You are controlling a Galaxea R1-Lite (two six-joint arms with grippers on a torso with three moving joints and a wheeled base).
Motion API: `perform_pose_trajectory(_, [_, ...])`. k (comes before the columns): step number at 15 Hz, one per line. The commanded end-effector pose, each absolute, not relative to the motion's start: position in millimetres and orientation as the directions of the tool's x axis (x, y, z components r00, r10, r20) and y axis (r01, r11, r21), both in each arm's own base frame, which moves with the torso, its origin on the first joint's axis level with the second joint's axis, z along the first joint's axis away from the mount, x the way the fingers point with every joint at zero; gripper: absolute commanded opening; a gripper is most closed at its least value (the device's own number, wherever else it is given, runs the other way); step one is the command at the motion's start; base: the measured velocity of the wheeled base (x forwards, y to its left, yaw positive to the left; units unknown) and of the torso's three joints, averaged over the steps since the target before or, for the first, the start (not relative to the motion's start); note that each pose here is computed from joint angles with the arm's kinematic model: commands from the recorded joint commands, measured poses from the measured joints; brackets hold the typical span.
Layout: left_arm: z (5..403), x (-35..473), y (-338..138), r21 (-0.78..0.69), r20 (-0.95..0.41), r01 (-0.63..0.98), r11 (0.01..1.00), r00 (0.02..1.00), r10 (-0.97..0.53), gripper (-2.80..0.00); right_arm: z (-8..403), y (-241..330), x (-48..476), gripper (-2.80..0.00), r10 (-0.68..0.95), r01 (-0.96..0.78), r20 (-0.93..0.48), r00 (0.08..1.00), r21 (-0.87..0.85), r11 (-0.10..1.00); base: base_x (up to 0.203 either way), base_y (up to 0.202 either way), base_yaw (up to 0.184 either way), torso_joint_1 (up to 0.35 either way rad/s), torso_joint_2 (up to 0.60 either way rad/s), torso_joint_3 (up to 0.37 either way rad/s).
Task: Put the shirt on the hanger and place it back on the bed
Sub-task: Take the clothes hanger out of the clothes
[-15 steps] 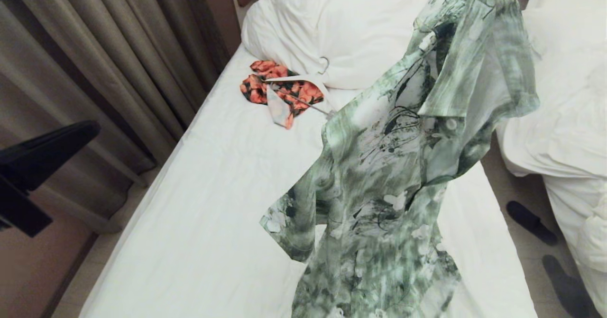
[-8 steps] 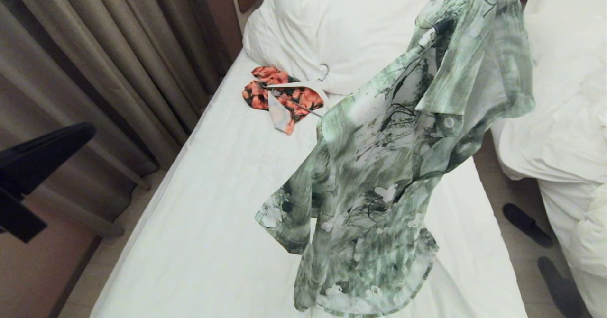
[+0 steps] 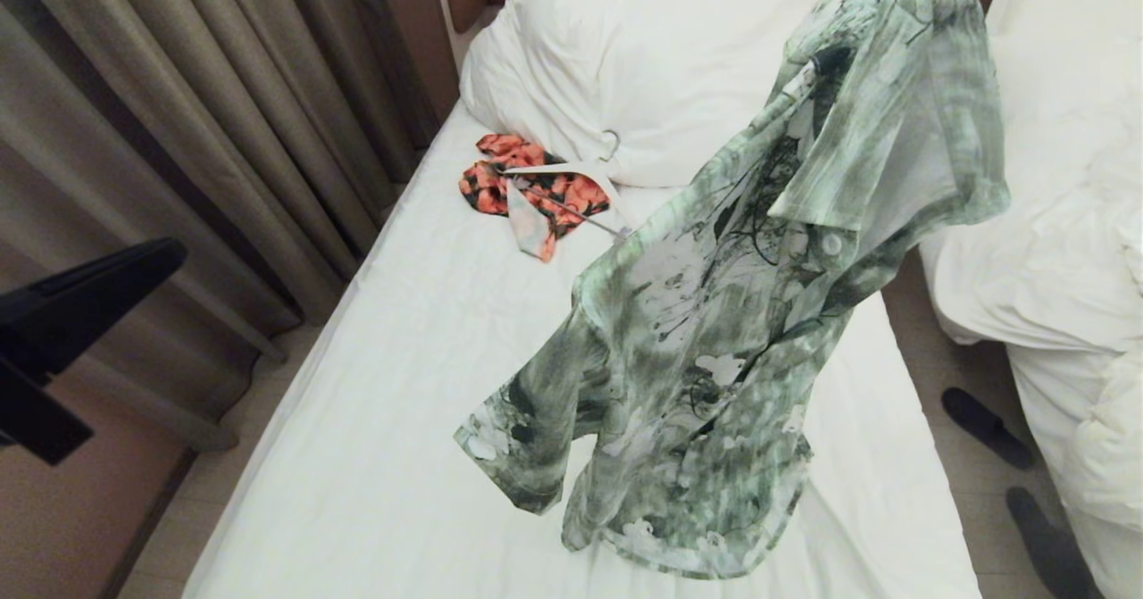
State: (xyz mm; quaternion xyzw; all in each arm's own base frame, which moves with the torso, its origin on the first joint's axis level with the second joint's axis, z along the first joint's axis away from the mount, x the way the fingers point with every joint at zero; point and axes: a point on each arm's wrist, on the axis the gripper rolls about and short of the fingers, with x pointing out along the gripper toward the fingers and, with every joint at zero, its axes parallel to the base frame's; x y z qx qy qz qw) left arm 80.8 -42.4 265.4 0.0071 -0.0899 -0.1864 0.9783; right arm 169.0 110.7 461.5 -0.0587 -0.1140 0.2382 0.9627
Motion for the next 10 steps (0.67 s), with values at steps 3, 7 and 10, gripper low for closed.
perform_pose_trajectory(3, [263, 80, -42, 0.050, 0.170, 0.364, 0.930, 0.915, -0.367, -2.80, 466, 105, 161, -2.80, 0.465, -0.437, 0.212, 0.860, -0.164, 0.884, 0.000, 0.000, 0.000, 0.000, 0.00, 0.000])
perform_pose_trajectory(7, [265, 75, -39, 0.047, 0.192, 0.358, 0.932, 0.913, -0.361, -2.80, 465, 105, 166, -2.80, 0.350, -0.326, 0.205, 0.914, -0.142, 0.935, 0.000, 0.000, 0.000, 0.000, 0.00, 0.000])
perform_pose_trajectory(10, [267, 72, -37, 0.045, 0.205, 0.357, 0.933, 0.911, -0.358, -2.80, 463, 109, 174, -2.80, 0.250, -0.230, 0.205, 0.946, -0.120, 0.966, 0.000, 0.000, 0.000, 0.000, 0.00, 0.000])
